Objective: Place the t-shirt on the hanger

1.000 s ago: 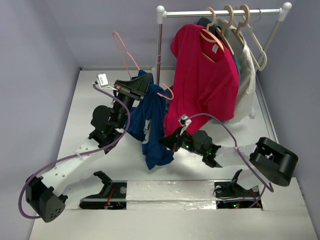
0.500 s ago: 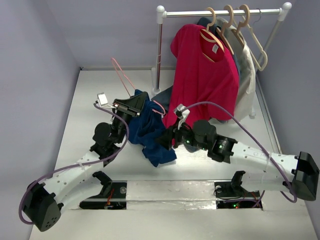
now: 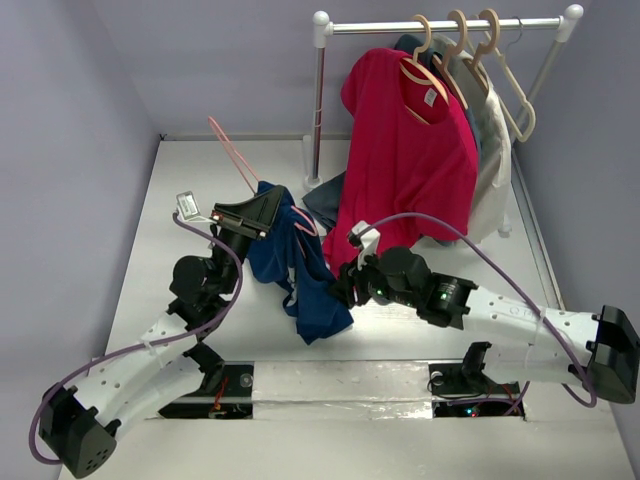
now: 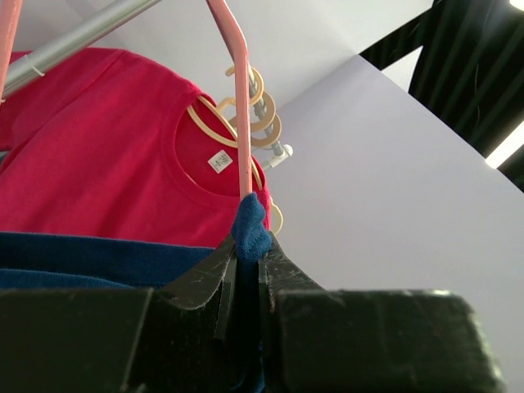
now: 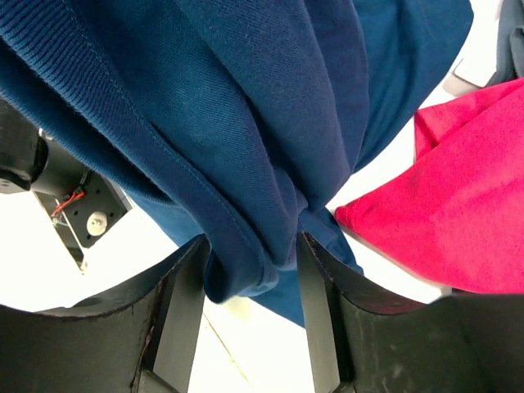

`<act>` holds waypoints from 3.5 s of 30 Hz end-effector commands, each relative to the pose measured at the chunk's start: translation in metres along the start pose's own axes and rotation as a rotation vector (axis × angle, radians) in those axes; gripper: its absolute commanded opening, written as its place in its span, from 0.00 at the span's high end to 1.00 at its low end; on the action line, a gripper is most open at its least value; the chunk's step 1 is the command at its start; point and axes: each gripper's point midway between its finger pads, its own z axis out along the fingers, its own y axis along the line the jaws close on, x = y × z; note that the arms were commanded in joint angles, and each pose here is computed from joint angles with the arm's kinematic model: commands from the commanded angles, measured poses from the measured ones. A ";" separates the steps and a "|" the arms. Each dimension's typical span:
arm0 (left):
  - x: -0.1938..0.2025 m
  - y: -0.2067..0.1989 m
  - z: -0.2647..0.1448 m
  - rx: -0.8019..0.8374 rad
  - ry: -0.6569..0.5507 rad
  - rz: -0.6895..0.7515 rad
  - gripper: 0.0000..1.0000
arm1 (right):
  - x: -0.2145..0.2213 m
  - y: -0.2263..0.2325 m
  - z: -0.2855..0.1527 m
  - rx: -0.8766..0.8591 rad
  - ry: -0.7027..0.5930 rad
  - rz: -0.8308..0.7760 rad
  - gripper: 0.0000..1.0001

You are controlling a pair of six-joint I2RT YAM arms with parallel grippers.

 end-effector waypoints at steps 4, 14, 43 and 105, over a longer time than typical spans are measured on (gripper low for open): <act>-0.020 -0.034 0.001 0.090 -0.050 -0.045 1.00 | -0.013 0.010 0.004 -0.039 -0.067 -0.032 0.52; -0.013 -0.017 0.001 0.050 -0.044 -0.051 1.00 | -0.050 0.043 0.000 -0.103 -0.160 -0.043 0.94; -0.004 -0.010 -0.009 0.066 -0.020 -0.216 1.00 | -0.075 0.035 0.044 0.045 -0.238 -0.085 0.54; -0.011 0.033 -0.005 -0.206 0.146 0.600 0.64 | -0.056 0.035 -0.024 -0.012 -0.175 0.010 1.00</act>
